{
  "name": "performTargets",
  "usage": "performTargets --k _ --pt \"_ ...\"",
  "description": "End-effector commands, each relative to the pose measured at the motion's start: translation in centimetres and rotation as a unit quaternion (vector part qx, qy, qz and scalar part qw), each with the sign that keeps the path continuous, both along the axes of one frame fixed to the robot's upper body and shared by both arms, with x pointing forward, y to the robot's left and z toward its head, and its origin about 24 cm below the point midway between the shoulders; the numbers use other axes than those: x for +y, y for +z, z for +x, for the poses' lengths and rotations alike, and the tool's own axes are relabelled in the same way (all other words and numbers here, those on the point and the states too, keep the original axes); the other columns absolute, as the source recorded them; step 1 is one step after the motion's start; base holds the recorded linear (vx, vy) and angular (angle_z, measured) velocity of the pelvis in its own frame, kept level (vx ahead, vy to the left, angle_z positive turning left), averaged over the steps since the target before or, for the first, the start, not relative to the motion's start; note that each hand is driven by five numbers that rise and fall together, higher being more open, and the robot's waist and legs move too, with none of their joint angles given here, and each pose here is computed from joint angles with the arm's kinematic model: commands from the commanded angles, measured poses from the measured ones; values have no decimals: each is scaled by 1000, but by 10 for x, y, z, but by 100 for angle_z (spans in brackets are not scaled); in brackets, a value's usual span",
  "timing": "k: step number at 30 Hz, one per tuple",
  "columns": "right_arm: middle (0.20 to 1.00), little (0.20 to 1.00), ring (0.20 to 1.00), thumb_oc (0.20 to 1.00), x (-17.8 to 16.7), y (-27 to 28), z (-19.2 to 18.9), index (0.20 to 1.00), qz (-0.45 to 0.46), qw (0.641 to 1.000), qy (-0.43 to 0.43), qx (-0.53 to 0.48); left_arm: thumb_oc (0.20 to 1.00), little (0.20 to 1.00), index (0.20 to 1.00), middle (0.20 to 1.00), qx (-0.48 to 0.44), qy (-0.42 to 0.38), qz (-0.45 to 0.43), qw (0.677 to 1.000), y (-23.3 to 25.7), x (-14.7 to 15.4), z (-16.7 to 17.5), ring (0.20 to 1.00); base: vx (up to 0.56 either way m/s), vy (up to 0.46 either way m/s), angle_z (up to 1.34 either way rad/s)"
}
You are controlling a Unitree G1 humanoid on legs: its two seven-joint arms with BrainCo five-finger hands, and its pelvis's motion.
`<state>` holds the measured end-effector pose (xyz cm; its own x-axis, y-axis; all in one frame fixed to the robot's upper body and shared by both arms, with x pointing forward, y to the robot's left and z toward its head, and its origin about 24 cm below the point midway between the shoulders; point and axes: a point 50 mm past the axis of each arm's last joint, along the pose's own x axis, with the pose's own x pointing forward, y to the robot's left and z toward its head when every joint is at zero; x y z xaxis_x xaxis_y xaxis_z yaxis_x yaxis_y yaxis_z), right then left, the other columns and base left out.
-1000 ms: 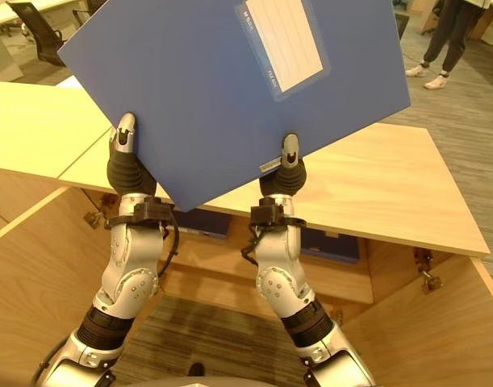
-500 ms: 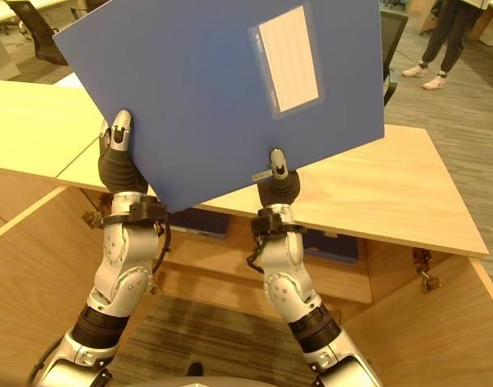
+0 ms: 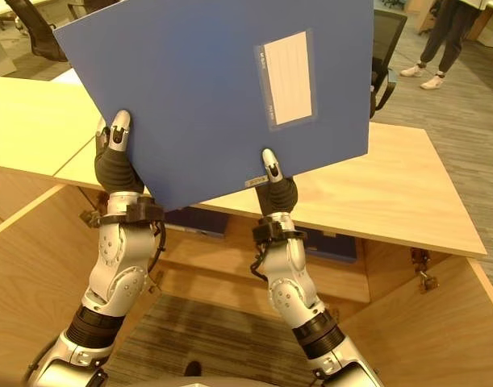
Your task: Put the empty folder in the office cabinet
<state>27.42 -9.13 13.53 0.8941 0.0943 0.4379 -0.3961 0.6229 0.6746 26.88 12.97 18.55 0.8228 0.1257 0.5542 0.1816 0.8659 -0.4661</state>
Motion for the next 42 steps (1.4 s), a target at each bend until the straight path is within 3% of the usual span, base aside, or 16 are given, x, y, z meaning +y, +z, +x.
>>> performTargets --k 1,12,13,14,15,19,22,24,25,26,29,32,34,39,42 --pt "200 200 200 200 1 26 2 200 22 998 -8 -64 200 200 200 200 -75 -21 17 997 23 -3 -11 200 0 0 0" --pt "200 200 200 200 3 41 0 200 46 994 9 -95 200 200 200 200 -70 -24 21 997 20 -1 -12 200 -11 2 0" --pt "200 200 200 200 3 41 -1 200 44 994 10 -99 272 272 272 272 -70 -24 23 997 19 0 -12 272 0 0 0" --pt "200 200 200 200 0 44 -1 200 33 993 9 -111 733 733 733 733 -69 -24 30 997 18 3 -13 733 0 0 0" --pt "200 200 200 200 -3 45 -2 200 26 993 7 -118 1000 1000 1000 1000 -68 -23 35 997 16 6 -13 1000 0 0 0" --pt "200 200 200 200 -19 48 -4 200 -2 990 -11 -141 1000 1000 1000 1000 -51 -7 71 996 6 20 -14 1000 0 0 0" --pt "200 200 200 200 -52 54 -14 200 -44 980 -28 -192 1000 1000 1000 1000 -17 -23 119 992 -20 58 -25 1000 -10 -1 0" --pt "200 200 200 200 -69 57 -24 200 -91 971 -16 -222 1000 1000 1000 1000 36 -71 145 986 -48 87 -37 1000 15 -1 0" --pt "200 200 200 200 -80 60 -31 200 -137 960 1 -243 1000 1000 1000 1000 106 -142 117 977 -85 110 -52 1000 -37 19 -5" --pt "200 200 200 200 -84 59 -33 200 -147 959 3 -244 1000 1000 1000 1000 130 -159 101 973 -98 117 -60 1000 -56 26 -15" --pt "200 200 200 200 -94 56 -36 200 -171 954 8 -245 1000 1000 1000 1000 243 -255 103 930 -135 135 -109 1000 -11 13 -7" --pt "200 200 200 200 -93 54 -37 200 -179 953 26 -243 1000 1000 1000 1000 336 -302 104 886 -154 148 -145 1000 -13 7 1" --pt "200 200 200 200 -93 54 -37 200 -179 953 27 -242 1000 1000 1000 1000 336 -302 104 886 -154 148 -145 1000 0 0 0" --pt "200 200 200 200 -81 51 -37 200 -226 941 74 -243 1000 1000 1000 1000 484 -311 144 805 -200 170 -188 1000 -30 13 0" --pt "200 200 200 200 -74 50 -38 200 -254 930 98 -248 1000 1000 1000 1000 517 -310 173 779 -220 169 -195 1000 -44 18 3"
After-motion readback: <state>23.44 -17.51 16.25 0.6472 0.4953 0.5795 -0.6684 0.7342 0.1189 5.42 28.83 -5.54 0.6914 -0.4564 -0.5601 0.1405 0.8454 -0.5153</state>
